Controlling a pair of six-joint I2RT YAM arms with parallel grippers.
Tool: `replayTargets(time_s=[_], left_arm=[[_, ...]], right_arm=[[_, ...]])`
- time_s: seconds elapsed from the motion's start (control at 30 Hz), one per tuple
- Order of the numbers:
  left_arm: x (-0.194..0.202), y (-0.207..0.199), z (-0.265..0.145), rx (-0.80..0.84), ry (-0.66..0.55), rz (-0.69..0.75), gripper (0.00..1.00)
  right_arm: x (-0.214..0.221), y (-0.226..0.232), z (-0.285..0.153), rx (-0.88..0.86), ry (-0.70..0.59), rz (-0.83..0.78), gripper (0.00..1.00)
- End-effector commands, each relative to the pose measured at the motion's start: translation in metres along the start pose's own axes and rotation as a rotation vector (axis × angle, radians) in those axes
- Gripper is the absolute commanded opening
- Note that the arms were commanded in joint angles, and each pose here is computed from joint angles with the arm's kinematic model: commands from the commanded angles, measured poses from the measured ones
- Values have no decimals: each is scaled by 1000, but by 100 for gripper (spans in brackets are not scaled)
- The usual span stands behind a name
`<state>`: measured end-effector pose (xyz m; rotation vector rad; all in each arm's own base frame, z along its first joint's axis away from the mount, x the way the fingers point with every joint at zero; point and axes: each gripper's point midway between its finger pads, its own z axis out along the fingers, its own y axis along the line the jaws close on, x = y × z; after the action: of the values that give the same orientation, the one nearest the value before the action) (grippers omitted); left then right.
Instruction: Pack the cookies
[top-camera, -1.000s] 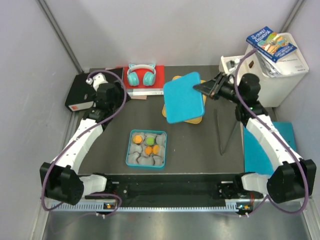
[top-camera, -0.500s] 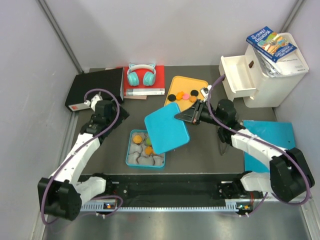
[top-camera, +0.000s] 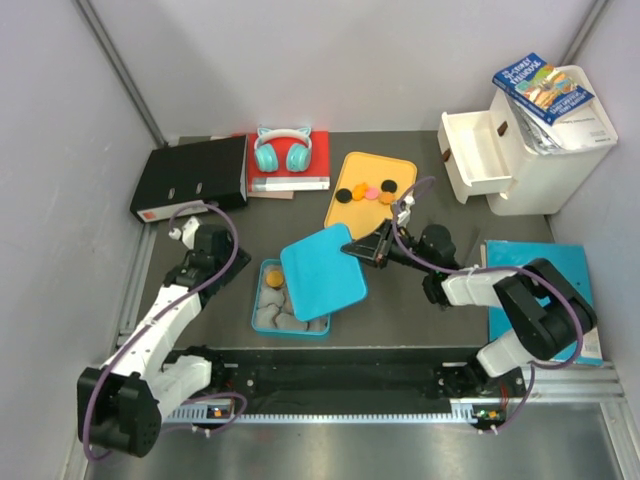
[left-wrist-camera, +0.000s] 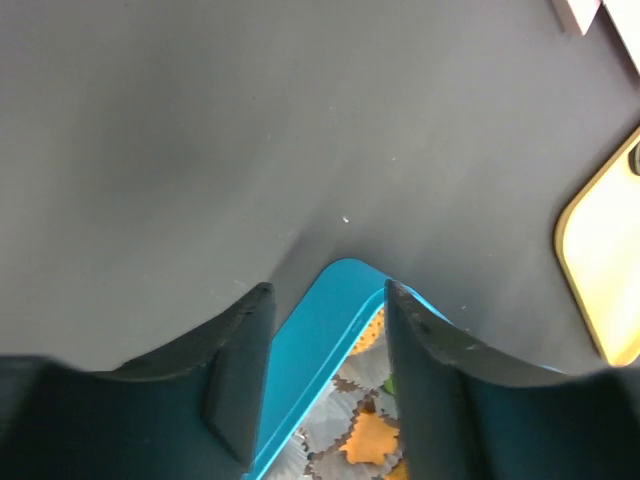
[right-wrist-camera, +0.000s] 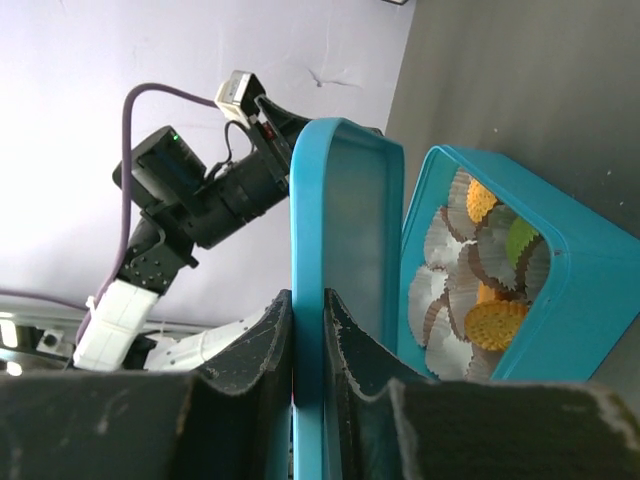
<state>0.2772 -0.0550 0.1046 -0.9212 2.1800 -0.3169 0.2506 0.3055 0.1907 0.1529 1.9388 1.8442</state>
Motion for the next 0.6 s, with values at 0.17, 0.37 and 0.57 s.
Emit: replayTargets(time_s=[0.17, 0.37, 0.57], left_arm=[[0, -2, 3, 23, -18, -31, 22], [11, 1, 7, 26, 12, -29, 8], [15, 4, 9, 23, 20, -34, 8]], right_arm=[[-5, 23, -3, -210, -114, -8, 0], [4, -4, -1, -170, -127, 28, 0], [7, -9, 1, -158, -118, 29, 0]])
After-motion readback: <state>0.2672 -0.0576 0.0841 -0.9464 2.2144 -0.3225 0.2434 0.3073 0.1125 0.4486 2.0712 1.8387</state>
